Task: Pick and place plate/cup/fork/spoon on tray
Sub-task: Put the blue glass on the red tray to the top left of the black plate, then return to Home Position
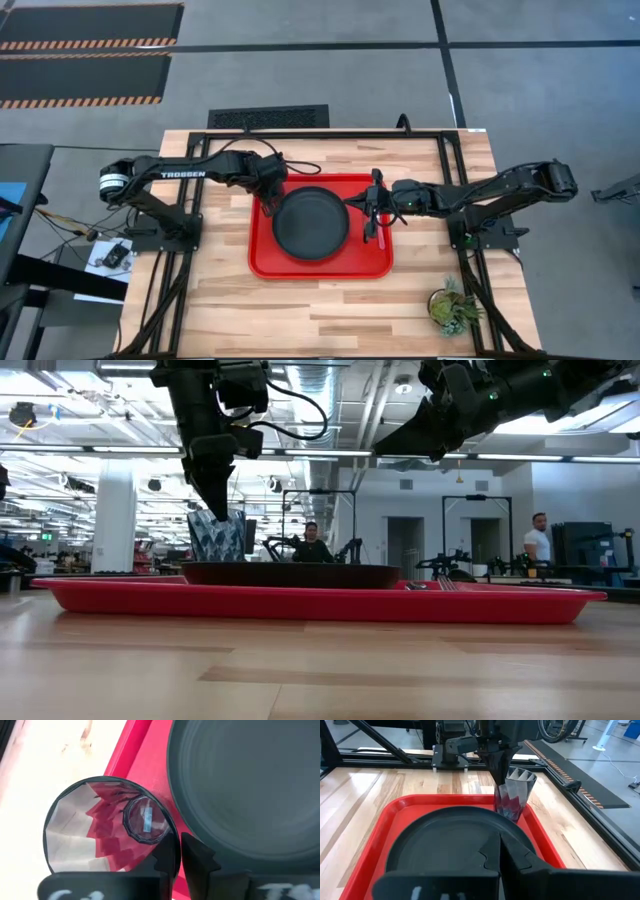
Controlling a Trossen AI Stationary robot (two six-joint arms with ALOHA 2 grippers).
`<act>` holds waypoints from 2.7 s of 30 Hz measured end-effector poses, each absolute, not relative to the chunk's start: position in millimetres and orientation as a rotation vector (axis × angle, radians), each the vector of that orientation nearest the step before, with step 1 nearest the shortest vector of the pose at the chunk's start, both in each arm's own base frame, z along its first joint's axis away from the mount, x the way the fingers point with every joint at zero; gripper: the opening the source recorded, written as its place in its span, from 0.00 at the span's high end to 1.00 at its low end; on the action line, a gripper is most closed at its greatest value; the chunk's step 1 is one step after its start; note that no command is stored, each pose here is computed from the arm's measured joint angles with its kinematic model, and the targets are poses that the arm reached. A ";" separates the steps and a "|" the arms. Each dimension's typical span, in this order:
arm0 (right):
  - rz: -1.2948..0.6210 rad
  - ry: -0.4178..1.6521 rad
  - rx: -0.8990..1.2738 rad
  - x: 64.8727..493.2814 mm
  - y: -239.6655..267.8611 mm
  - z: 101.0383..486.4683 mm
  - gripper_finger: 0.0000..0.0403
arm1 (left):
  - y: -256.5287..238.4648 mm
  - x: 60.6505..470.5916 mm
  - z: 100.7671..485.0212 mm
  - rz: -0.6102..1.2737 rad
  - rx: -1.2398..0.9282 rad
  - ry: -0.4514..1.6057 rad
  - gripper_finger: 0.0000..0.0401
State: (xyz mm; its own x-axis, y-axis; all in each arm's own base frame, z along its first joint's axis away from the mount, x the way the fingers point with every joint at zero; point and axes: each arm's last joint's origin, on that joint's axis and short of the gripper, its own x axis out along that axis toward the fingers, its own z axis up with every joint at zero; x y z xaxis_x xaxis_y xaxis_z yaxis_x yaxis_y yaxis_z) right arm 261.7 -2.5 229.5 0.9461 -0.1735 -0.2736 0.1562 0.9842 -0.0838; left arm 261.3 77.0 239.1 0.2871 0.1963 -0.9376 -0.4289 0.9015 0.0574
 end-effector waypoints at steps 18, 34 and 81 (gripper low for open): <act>-0.168 0.284 -0.061 261.7 -2.5 229.5 0.96 | 78.3 260.8 239.2 0.449 -0.173 1.218 0.89; -0.168 0.284 -0.061 261.7 -2.5 229.5 0.95 | 78.0 260.3 241.9 0.440 -0.167 1.204 0.89; 0.016 0.070 -0.078 188.7 6.1 190.1 0.99 | -11.1 144.3 214.2 0.032 -0.027 0.038 0.89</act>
State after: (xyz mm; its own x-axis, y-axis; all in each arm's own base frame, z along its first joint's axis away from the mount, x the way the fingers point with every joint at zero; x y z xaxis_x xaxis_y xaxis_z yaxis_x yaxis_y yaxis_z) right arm 188.7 6.1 190.1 0.9974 0.0134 -0.0702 -0.0189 0.9968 -0.0774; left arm 144.3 -11.1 214.2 0.9988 0.0314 -0.0379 -0.0324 0.9991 -0.0261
